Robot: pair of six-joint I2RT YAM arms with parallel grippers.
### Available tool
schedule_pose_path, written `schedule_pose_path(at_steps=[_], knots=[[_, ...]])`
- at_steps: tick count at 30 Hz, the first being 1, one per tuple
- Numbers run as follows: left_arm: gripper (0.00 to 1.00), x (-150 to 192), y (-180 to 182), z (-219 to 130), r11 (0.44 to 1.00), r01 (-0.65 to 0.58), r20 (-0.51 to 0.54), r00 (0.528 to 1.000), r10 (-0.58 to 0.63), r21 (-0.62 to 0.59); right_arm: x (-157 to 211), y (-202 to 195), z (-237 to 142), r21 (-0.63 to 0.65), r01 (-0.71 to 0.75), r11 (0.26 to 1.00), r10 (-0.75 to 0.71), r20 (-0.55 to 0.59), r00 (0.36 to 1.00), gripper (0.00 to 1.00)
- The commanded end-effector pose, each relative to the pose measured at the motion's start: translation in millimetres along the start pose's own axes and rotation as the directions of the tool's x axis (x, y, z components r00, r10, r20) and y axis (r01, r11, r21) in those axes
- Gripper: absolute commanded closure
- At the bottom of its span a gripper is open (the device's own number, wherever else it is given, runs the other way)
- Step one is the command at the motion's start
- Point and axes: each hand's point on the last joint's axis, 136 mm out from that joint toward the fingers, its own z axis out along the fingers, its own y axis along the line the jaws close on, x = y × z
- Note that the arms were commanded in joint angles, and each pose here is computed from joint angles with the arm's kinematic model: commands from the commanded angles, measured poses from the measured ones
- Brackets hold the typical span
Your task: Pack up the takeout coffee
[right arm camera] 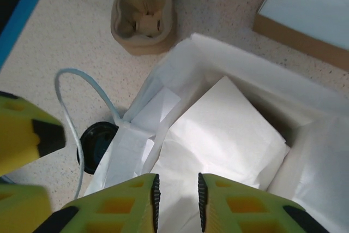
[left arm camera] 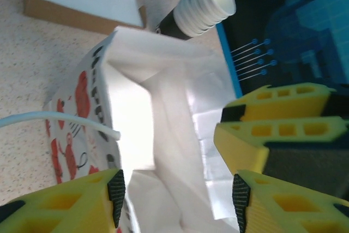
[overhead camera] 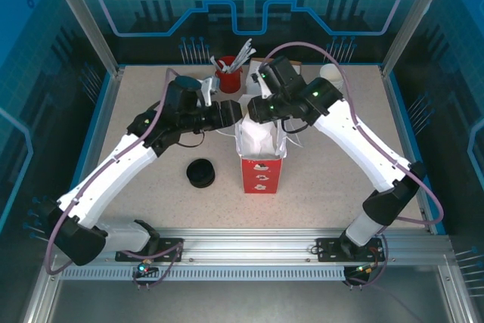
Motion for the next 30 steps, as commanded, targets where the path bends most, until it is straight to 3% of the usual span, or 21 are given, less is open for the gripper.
schedule_pose_path(at_steps=[1, 6, 15, 20, 24, 26, 30], knots=[[0.42, -2, -23, -22, 0.998, -0.036, 0.0, 0.999, 0.036, 0.06, -19, -1, -38, -0.052, 0.003, 0.999, 0.002, 0.091, 0.996, 0.71], [0.38, -18, -25, -42, 0.993, -0.114, 0.086, 0.99, 0.112, 0.019, -27, -23, -70, -0.029, -0.013, 0.999, 0.018, 0.188, 0.982, 0.69], [0.24, -59, 9, -78, 0.97, -0.196, 0.316, 0.92, 0.233, -0.145, -7, -117, -112, 0.138, -0.154, 0.978, 0.093, 0.373, 0.923, 0.51], [0.14, -73, 52, -94, 0.929, -0.2, 0.426, 0.845, 0.324, -0.31, 19, -170, -110, 0.232, -0.231, 0.945, 0.111, 0.437, 0.893, 0.36], [0.02, -75, 103, -103, 0.889, -0.116, 0.502, 0.789, 0.354, -0.443, 44, -210, -94, 0.286, -0.308, 0.907, 0.15, 0.464, 0.873, 0.22], [0.01, -71, 130, -103, 0.861, -0.071, 0.515, 0.776, 0.365, -0.504, 56, -229, -84, 0.304, -0.347, 0.887, 0.177, 0.471, 0.864, 0.19], [0.01, -58, 182, -101, 0.777, -0.027, 0.507, 0.744, 0.435, -0.629, 75, -266, -61, 0.351, -0.407, 0.843, 0.206, 0.488, 0.848, 0.01]])
